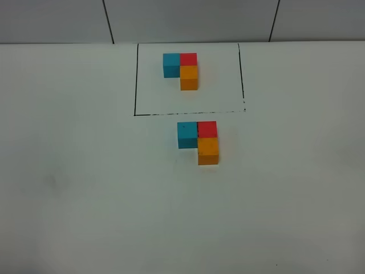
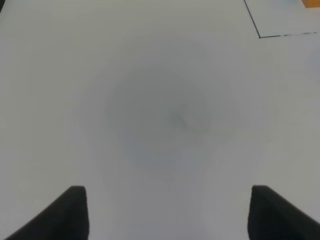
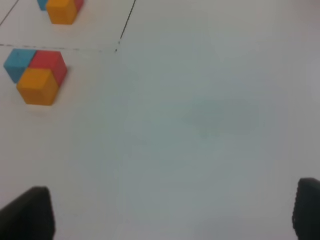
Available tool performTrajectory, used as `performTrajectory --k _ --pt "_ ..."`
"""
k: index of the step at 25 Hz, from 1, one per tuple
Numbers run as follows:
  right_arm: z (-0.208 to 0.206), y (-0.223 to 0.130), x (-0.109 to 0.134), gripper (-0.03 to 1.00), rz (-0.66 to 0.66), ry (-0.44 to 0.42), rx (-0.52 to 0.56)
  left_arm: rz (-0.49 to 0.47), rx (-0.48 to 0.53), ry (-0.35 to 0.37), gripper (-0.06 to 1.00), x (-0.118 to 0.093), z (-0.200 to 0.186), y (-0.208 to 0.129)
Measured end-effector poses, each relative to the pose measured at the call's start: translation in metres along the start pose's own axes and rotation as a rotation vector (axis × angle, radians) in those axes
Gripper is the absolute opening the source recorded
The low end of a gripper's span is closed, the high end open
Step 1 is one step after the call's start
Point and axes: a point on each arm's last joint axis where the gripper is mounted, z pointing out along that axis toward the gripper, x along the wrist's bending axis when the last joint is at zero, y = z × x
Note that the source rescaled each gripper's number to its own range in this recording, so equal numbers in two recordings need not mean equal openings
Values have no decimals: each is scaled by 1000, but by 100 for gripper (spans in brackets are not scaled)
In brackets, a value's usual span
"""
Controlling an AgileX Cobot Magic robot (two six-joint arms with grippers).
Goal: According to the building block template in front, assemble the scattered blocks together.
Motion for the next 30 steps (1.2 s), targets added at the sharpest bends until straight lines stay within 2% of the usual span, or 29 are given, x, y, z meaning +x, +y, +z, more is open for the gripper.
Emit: performTrajectory --k 6,11,18,30 --pt "0 0 0 83 -1 0 -1 0 0 0 50 0 0 0" --pt "0 0 0 82 0 -1 -1 0 0 0 50 0 0 0" --pt "0 0 2 82 44 -58 0 0 0 0 50 0 0 0" --pt "0 0 2 81 52 -55 -1 0 0 0 50 0 0 0"
